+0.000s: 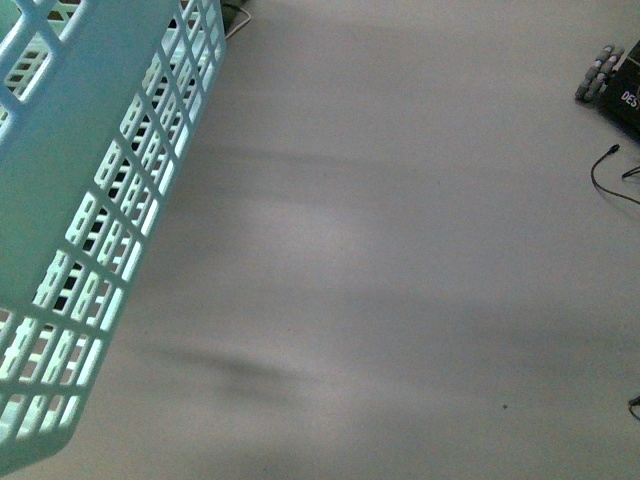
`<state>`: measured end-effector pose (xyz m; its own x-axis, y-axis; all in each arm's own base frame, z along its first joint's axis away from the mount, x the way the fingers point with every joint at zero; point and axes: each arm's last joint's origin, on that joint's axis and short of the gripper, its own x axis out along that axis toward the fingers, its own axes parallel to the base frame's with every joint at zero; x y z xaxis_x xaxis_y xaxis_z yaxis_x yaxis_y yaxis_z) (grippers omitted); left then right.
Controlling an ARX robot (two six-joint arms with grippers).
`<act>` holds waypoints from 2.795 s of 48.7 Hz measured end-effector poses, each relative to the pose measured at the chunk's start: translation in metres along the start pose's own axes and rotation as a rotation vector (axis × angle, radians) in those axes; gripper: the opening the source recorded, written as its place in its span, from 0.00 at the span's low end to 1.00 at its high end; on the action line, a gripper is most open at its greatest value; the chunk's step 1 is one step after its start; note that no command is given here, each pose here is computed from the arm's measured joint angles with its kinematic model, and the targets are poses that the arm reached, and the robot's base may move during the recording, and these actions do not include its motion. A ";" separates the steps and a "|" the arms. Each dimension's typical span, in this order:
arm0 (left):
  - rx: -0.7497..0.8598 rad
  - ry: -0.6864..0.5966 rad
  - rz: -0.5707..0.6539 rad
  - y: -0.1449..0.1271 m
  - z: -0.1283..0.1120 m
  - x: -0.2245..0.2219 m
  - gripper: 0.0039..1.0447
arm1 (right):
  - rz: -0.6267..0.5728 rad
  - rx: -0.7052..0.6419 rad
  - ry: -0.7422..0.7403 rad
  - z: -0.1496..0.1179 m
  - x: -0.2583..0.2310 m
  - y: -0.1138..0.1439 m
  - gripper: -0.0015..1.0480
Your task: Pick lemon and mango into basket
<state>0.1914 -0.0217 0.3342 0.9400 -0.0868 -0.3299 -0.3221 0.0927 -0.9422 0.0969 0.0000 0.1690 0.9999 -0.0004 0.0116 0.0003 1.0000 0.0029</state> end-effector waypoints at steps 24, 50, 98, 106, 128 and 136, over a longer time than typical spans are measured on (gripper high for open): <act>0.000 0.000 0.000 0.000 0.000 0.000 0.05 | 0.000 0.000 0.000 0.000 0.000 0.000 0.92; 0.000 0.000 0.000 0.000 0.000 0.000 0.05 | 0.000 0.000 0.000 0.000 0.000 0.000 0.92; -0.016 0.021 -0.002 0.000 -0.001 0.000 0.05 | -0.003 0.000 -0.001 0.000 0.000 0.000 0.92; -0.013 0.001 -0.001 0.000 0.000 0.000 0.05 | -0.003 0.000 -0.001 0.000 0.000 0.000 0.92; -0.010 0.001 -0.001 0.000 0.000 0.000 0.05 | -0.002 0.000 -0.001 0.000 0.000 0.000 0.92; -0.010 0.001 -0.001 0.000 0.000 0.000 0.05 | 0.001 0.000 -0.001 0.000 0.000 0.000 0.92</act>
<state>0.1915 -0.0219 0.3347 0.9402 -0.0879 -0.3292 -0.3225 0.0822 -0.9430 0.0968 0.0000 0.1690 0.9999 0.0004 0.0128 -0.0004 1.0000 0.0029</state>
